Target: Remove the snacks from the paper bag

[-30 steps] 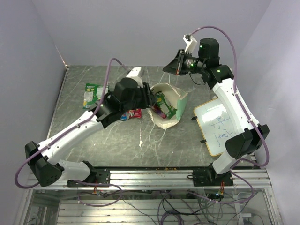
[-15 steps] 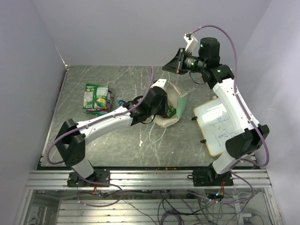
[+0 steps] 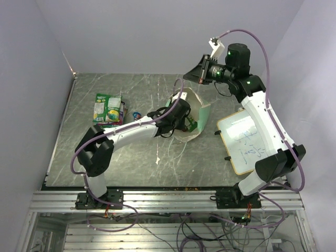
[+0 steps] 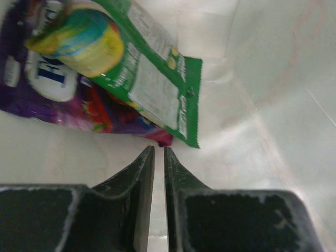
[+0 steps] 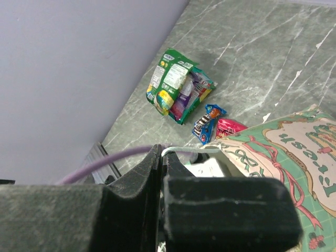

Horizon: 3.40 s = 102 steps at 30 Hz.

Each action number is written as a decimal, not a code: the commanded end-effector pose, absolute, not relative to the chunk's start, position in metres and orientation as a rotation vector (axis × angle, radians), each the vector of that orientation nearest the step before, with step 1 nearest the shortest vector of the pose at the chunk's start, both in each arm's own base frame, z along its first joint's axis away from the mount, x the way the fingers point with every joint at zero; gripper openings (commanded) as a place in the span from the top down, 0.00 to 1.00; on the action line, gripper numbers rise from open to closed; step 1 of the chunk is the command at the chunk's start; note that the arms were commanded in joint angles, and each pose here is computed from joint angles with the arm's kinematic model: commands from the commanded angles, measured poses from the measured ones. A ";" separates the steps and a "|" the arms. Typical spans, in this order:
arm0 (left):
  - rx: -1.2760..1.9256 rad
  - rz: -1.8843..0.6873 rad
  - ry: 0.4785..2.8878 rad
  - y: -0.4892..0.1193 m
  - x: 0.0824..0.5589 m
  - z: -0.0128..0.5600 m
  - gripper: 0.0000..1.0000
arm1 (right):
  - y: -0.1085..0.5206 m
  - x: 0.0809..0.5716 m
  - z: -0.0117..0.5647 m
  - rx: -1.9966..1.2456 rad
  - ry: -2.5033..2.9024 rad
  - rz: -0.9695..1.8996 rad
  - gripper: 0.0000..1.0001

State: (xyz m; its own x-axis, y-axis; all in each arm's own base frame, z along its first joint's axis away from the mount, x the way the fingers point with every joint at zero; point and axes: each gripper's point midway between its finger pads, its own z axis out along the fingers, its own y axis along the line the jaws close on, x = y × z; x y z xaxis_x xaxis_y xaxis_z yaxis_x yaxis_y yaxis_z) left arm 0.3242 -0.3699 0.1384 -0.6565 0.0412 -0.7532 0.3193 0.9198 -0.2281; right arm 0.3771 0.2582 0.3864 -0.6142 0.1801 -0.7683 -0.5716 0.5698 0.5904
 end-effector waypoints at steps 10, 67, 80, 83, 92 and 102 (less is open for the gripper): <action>0.204 -0.398 2.209 -0.346 0.379 0.159 0.73 | 0.250 0.362 0.407 -0.319 1.880 1.108 1.00; 0.165 -0.681 2.095 -0.388 0.359 0.227 0.93 | 0.230 0.382 0.403 -0.271 1.869 0.986 1.00; 0.370 -0.721 2.084 -0.355 0.308 0.273 0.93 | 0.211 0.392 0.405 -0.237 1.854 0.927 1.00; 0.391 -0.704 2.073 -0.343 0.300 0.290 0.93 | 0.210 0.392 0.403 -0.235 1.859 0.932 1.00; 0.325 -0.620 2.046 -0.282 0.298 0.348 0.93 | 0.214 0.394 0.399 -0.243 1.866 0.960 1.00; 0.066 -0.291 2.005 -0.168 0.315 0.402 0.93 | 0.215 0.392 0.398 -0.252 1.866 0.966 1.00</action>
State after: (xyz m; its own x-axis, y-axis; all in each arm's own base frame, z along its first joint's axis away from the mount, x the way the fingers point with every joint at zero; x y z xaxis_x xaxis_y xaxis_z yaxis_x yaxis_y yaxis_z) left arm 0.3191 -0.2206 0.3784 -0.4875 -0.0746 -0.8699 0.3063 0.9184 -0.2504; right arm 0.3933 0.2184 0.3836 -0.5411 0.2206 -0.8115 -0.5225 0.6679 0.5300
